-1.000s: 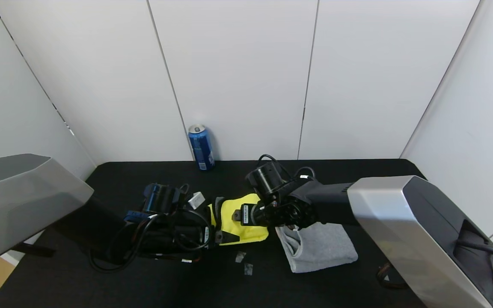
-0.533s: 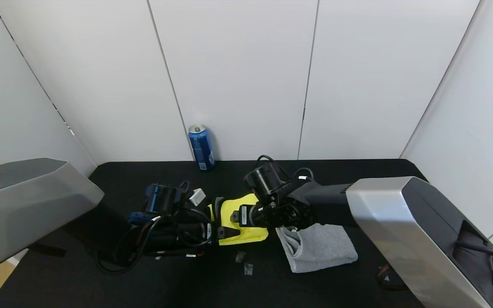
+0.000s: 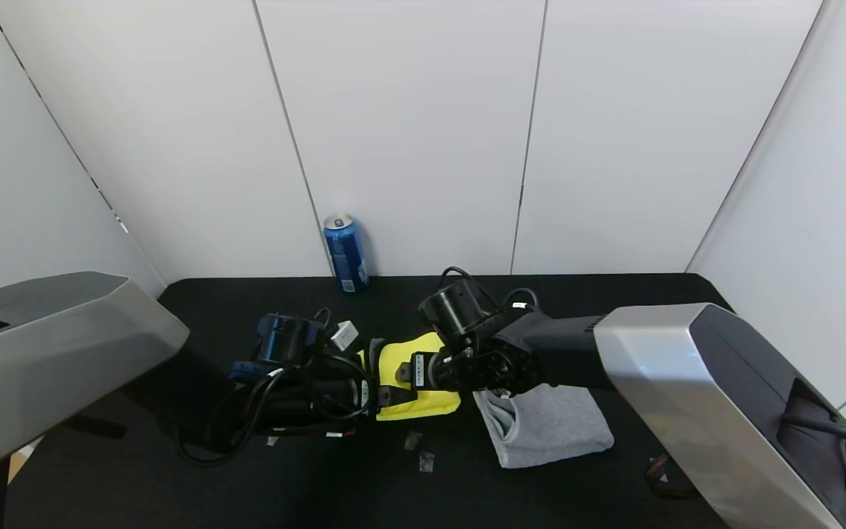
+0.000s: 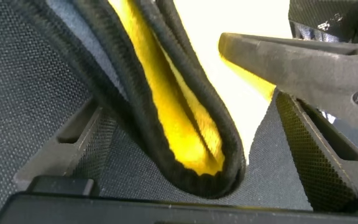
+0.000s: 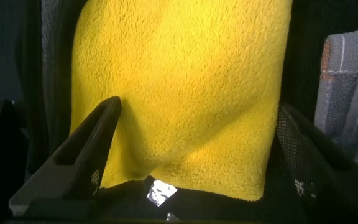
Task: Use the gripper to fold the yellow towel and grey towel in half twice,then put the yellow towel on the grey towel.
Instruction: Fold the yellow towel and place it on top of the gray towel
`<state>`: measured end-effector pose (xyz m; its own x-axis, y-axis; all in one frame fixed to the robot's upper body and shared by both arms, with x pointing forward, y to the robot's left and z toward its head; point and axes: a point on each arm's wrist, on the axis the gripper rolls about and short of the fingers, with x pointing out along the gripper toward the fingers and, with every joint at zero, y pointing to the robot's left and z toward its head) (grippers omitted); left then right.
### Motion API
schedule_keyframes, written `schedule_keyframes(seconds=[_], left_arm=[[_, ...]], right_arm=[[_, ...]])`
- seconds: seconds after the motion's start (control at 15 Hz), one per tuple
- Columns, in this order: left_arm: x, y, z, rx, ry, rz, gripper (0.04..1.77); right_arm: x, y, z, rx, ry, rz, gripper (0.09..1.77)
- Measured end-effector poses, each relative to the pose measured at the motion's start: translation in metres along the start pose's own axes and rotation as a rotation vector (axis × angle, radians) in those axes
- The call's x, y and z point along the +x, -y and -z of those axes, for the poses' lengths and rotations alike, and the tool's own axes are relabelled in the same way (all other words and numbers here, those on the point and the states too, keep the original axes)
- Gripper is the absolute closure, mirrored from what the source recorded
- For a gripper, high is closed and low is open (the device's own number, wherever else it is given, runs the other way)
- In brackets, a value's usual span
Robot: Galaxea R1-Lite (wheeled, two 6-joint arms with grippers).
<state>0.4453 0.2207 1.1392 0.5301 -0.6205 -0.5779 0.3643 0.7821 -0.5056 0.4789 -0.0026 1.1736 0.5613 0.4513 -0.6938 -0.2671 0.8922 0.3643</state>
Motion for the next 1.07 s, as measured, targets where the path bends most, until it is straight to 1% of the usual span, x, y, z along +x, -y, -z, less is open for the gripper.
schedule_keyframes(seconds=[0.13,0.2,0.27,0.33,0.47,0.6,0.67,0.73,0.8,0.87,0.93,1.07], left_arm=[[0.0006,-0.0004,0.0002,-0.002,-0.001,-0.001,0.09],[0.0007,-0.0003,0.0002,-0.002,-0.002,-0.001,0.09],[0.0009,-0.0005,0.0004,-0.001,-0.002,-0.001,0.09],[0.0010,-0.0006,0.0004,-0.001,-0.002,-0.001,0.09],[0.0011,-0.0017,0.0010,-0.001,-0.004,-0.005,0.44],[0.0020,-0.0020,0.0029,0.003,-0.013,-0.006,0.73],[0.0025,-0.0024,0.0036,0.005,-0.015,-0.006,0.85],[0.0030,-0.0027,0.0039,0.005,-0.016,-0.006,0.94],[0.0032,-0.0028,0.0042,0.006,-0.017,-0.006,1.04],[0.0033,-0.0029,0.0045,0.006,-0.017,-0.005,1.41],[0.0035,-0.0028,0.0044,0.007,-0.016,-0.004,1.61],[0.0032,-0.0028,0.0044,0.007,-0.016,-0.005,1.61]], right_arm=[[-0.0002,-0.0006,0.0003,0.000,0.000,-0.001,0.15],[-0.0002,-0.0005,0.0004,-0.001,-0.002,0.000,0.18],[-0.0002,-0.0005,0.0004,0.000,-0.001,0.000,0.37],[-0.0002,-0.0005,0.0004,0.000,-0.002,0.000,0.53],[-0.0002,-0.0007,0.0006,0.000,-0.002,0.000,0.82],[-0.0002,-0.0007,0.0005,0.001,-0.002,0.000,1.03],[-0.0003,-0.0007,0.0004,0.001,-0.001,0.000,1.15],[-0.0003,-0.0007,0.0004,0.001,-0.001,0.000,1.68],[-0.0003,-0.0008,0.0005,0.001,-0.002,0.000,1.72],[-0.0003,-0.0008,0.0005,0.001,-0.002,-0.001,1.72],[-0.0003,-0.0008,0.0005,0.002,-0.002,0.000,1.72],[-0.0008,-0.0009,0.0003,0.002,-0.001,0.000,1.72]])
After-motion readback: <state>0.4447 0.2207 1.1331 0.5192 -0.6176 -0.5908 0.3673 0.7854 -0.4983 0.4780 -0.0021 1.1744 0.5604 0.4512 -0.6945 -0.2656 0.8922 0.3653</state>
